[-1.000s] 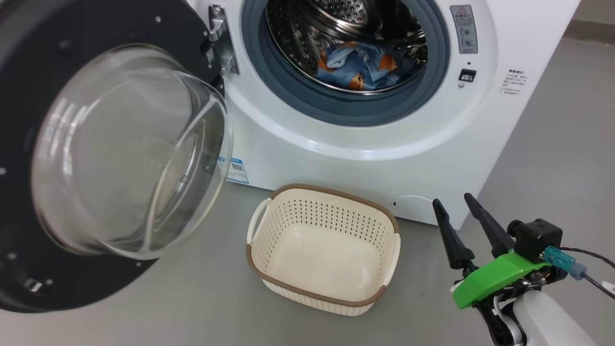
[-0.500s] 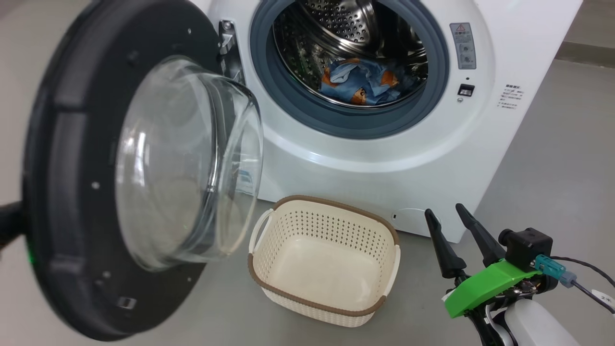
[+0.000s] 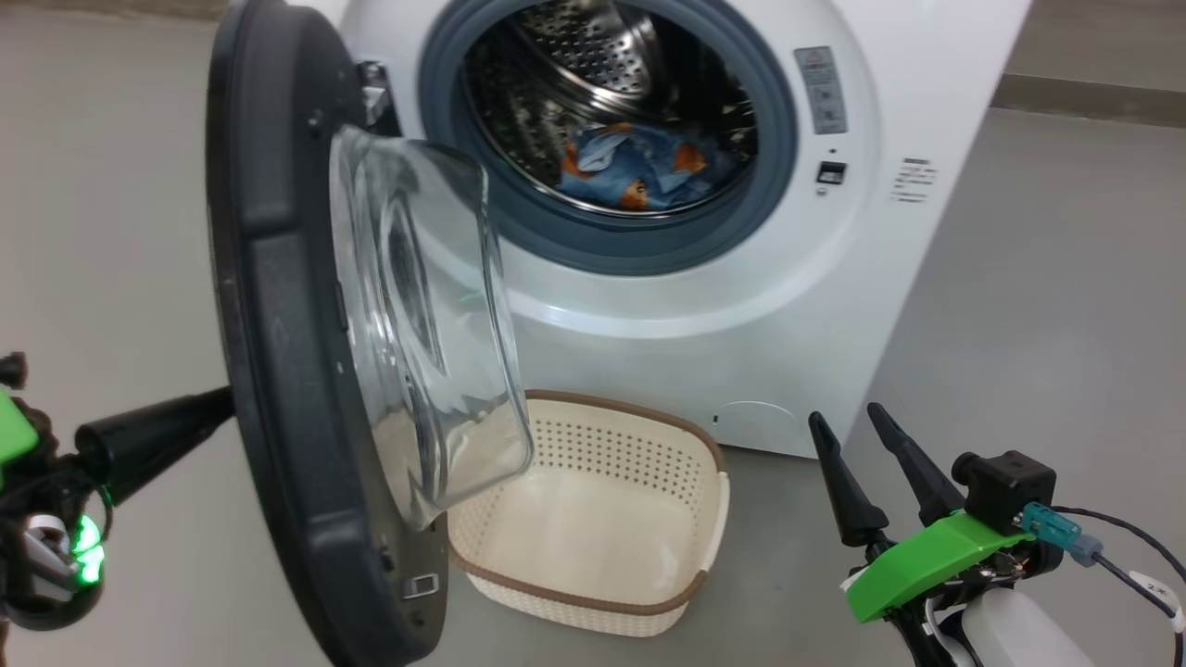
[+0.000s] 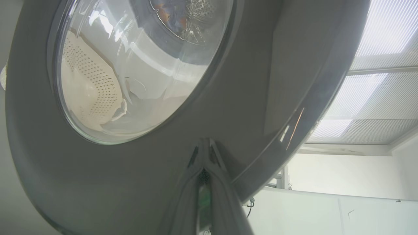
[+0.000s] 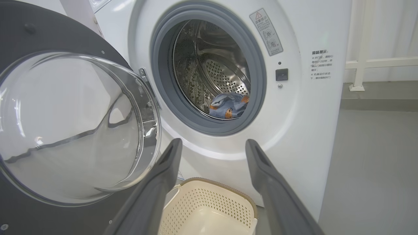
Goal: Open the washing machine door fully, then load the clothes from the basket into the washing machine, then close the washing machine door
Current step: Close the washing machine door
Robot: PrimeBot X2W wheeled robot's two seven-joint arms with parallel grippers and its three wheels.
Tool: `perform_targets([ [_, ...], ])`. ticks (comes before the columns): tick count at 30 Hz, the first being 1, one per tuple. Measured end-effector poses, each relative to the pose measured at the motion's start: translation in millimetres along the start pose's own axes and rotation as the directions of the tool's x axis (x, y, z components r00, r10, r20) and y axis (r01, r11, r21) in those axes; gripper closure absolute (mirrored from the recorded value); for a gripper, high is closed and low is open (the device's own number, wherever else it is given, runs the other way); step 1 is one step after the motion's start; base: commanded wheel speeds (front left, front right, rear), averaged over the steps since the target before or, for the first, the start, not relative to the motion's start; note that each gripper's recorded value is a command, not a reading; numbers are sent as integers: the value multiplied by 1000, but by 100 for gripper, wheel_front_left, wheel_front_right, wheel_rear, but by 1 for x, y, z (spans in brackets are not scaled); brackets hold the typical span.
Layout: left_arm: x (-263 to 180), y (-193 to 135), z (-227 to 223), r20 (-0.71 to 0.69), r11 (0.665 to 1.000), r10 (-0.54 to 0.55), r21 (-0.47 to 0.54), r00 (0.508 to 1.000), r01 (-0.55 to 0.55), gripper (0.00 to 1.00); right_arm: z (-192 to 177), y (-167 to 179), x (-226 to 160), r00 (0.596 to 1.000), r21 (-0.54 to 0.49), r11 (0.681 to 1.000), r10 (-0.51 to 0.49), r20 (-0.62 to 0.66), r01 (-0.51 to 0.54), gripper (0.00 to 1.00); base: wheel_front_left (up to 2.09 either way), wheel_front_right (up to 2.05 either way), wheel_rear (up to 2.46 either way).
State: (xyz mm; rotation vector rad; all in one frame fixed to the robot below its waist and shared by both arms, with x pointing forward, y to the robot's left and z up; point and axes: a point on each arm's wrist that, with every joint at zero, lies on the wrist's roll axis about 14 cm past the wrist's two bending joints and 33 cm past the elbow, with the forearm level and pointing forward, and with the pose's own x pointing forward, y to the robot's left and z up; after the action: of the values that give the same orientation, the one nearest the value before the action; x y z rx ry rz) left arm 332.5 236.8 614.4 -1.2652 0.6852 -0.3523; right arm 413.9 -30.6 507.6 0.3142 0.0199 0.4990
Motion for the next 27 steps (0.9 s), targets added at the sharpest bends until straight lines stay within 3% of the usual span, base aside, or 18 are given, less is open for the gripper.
perform_targets([
  [13, 56, -27, -28, -131, 996, -87, 4, 988, 88, 100, 17, -44, -29, 988, 2, 990, -143, 53, 143, 0, 0, 0, 0],
  [27, 117, -50, -58, -285, 988, -145, 15, 948, 155, 100, 26, -90, -73, 949, 8, 953, -304, 84, 304, 0, 0, 0, 0],
])
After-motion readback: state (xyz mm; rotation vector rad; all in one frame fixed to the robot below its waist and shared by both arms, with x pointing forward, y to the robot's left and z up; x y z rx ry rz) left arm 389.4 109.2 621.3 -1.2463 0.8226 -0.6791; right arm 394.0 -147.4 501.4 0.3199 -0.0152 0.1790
